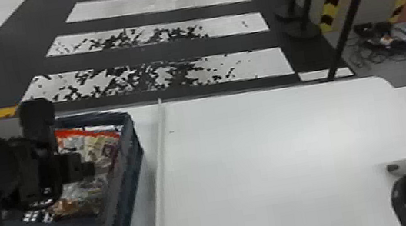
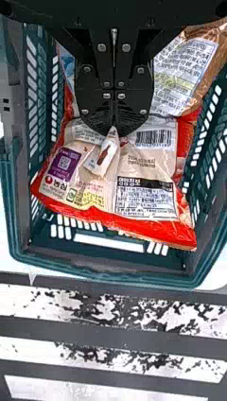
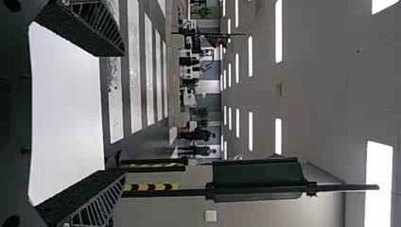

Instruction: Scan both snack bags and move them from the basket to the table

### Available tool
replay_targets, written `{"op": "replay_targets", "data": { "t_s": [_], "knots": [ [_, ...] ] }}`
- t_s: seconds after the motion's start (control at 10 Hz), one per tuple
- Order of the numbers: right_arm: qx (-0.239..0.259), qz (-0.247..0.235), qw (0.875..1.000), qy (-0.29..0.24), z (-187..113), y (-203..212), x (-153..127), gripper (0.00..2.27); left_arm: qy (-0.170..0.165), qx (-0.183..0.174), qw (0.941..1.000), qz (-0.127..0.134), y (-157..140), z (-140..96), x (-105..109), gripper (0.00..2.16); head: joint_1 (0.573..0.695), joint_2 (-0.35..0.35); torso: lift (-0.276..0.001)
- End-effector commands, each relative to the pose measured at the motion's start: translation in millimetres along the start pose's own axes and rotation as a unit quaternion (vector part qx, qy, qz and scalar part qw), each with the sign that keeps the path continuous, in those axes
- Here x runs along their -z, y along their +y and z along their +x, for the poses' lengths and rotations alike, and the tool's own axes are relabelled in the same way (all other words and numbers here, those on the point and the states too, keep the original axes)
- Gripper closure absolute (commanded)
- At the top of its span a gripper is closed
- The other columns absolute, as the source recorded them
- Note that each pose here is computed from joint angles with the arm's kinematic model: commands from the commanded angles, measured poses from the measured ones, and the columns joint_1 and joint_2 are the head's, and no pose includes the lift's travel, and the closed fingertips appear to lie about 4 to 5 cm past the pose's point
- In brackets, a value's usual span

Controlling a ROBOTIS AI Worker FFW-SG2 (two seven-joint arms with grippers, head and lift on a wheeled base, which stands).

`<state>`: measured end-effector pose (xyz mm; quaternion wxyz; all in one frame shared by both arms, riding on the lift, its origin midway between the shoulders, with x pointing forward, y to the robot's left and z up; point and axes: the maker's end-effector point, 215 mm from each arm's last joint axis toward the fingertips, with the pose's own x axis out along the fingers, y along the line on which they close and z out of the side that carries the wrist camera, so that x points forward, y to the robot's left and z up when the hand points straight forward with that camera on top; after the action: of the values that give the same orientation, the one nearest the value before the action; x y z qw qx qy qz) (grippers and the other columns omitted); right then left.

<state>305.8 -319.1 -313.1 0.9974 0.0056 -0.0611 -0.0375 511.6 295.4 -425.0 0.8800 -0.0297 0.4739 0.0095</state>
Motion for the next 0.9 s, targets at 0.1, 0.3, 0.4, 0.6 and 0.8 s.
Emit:
{"op": "replay_targets", "data": {
  "t_s": [0.1,0.3,0.4,0.6,0.8],
  "knots": [
    [0.000,0.000,1.000,0.001,-0.9,-0.2,0.7,0.02,-0.008,-0.003,1.0000,0.005,-1.5,-4.2,-4.5,1.83,0.695,-0.033,-0.098],
    [-0.002,-0.001,1.000,0.004,-1.2,0.2,1.9,0.02,-0.024,-0.005,0.9997,0.009,-3.1,-13.8,-11.5,1.83,0.695,-0.035,-0.098],
    [-0.002,-0.002,1.000,0.004,-1.7,0.1,2.3,0.02,-0.028,-0.010,0.9995,0.011,-1.4,-16.4,-11.3,1.83,0.695,-0.035,-0.098],
    [-0.002,-0.001,1.000,0.005,-2.4,0.7,2.9,0.02,-0.033,-0.022,0.9991,0.013,4.4,-20.4,-11.4,1.83,0.695,-0.030,-0.098],
    [-0.003,-0.001,1.000,0.006,-2.5,1.6,3.1,0.02,-0.038,-0.032,0.9987,0.014,10.4,-25.7,-7.5,1.83,0.695,-0.023,-0.098]
  ]
}}
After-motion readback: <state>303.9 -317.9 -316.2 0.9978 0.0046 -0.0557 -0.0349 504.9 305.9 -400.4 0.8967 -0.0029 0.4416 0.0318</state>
